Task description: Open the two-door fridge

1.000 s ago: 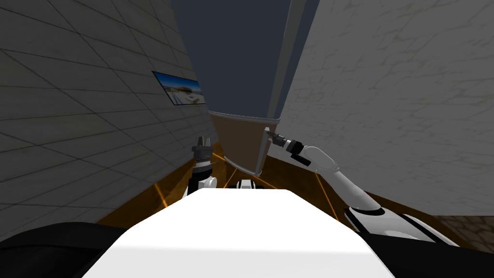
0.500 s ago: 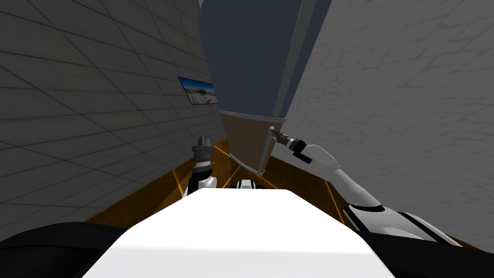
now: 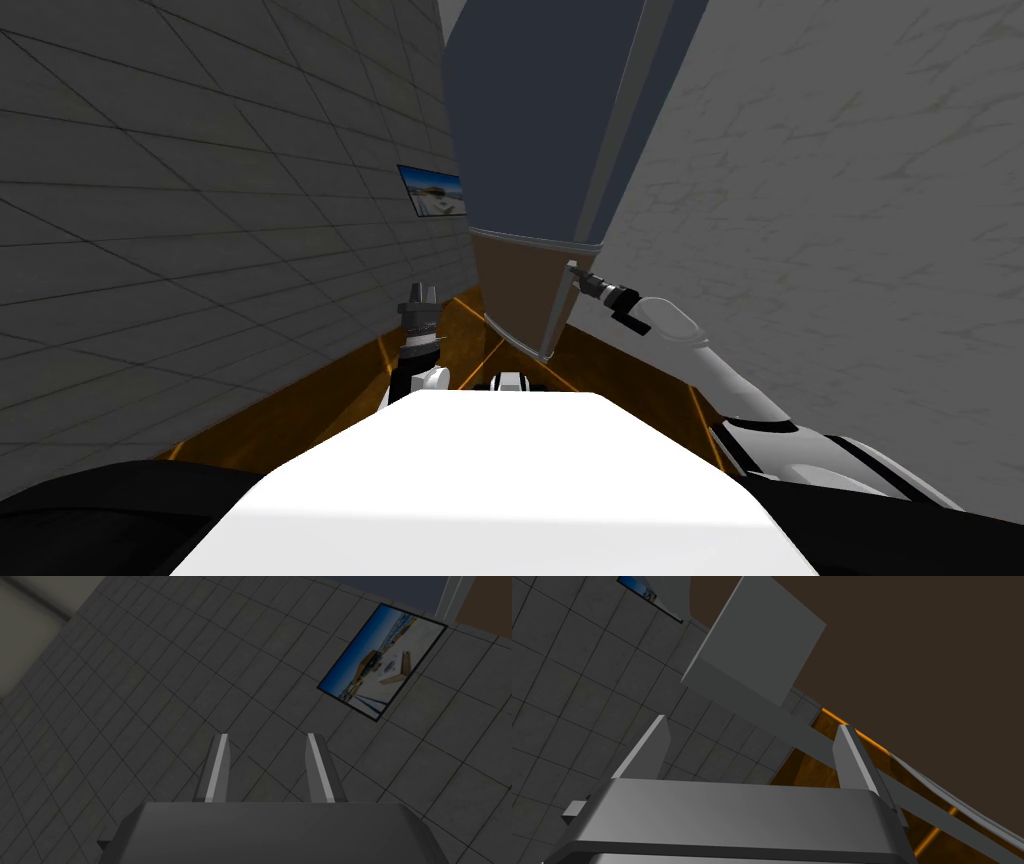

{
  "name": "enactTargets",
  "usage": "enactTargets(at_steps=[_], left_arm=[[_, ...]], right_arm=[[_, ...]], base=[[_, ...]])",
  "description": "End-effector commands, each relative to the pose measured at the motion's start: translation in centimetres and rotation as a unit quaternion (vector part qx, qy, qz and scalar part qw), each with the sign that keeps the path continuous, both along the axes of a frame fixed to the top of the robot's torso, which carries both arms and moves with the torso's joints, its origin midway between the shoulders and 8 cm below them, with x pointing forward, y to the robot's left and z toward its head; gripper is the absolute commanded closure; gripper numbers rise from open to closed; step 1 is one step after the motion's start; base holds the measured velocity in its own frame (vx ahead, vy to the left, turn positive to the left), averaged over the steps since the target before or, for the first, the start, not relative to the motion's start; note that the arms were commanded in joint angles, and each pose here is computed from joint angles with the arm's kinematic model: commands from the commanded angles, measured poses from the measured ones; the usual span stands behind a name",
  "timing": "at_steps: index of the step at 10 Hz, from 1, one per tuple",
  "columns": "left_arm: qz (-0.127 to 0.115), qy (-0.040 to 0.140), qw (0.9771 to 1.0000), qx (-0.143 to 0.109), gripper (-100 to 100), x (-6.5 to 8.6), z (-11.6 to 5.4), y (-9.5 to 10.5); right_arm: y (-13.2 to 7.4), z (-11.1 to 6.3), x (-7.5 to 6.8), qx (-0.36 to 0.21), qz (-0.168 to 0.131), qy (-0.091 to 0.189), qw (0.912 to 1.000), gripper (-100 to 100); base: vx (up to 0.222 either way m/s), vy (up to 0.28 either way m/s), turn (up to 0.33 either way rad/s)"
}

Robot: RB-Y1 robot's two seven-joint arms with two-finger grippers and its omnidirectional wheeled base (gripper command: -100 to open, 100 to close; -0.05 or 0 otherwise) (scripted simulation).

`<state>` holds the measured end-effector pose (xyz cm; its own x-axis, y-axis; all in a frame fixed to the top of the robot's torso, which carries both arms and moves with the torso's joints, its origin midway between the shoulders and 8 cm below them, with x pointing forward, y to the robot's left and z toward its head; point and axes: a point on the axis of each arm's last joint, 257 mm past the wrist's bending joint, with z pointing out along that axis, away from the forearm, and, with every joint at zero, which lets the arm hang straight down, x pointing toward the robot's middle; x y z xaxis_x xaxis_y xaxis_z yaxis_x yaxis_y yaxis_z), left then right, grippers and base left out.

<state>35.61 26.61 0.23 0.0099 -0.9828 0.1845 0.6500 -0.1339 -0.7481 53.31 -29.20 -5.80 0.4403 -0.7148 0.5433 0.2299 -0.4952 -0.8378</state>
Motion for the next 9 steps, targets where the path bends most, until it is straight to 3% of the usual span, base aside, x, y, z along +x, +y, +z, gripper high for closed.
enactTargets(at_steps=[1,5,6,7,8,9], left_arm=[[0.000,0.000,1.0000,0.000,0,0.0,0.0,0.0],[0.000,0.000,1.0000,0.000,0,0.0,0.0,0.0],[0.000,0.000,1.0000,0.000,0,0.0,0.0,0.0],[0.000,0.000,1.0000,0.000,0,0.0,0.0,0.0],[0.000,0.000,1.0000,0.000,0,0.0,0.0,0.0],[0.000,0.000,1.0000,0.000,0,0.0,0.0,0.0]], right_arm=[[-2.7,0.4,1.4,0.000,-0.029,-0.005,0.9996,-100],[-9.0,0.8,3.4,0.004,-0.091,-0.008,0.9958,-100],[-8.2,-0.3,3.0,0.004,-0.080,0.002,0.9968,-100],[-7.1,0.5,2.9,0.003,-0.073,-0.005,0.9973,100],[-5.7,-0.2,2.3,0.003,-0.059,0.001,0.9983,100],[-4.9,0.5,2.2,0.001,-0.051,-0.005,0.9987,100]], base=[[-0.100,-0.003,0.161],[-0.129,0.020,0.282],[-0.074,0.007,0.026],[0.071,-0.014,-0.223],[0.177,-0.055,-0.391],[0.138,-0.008,-0.186]])
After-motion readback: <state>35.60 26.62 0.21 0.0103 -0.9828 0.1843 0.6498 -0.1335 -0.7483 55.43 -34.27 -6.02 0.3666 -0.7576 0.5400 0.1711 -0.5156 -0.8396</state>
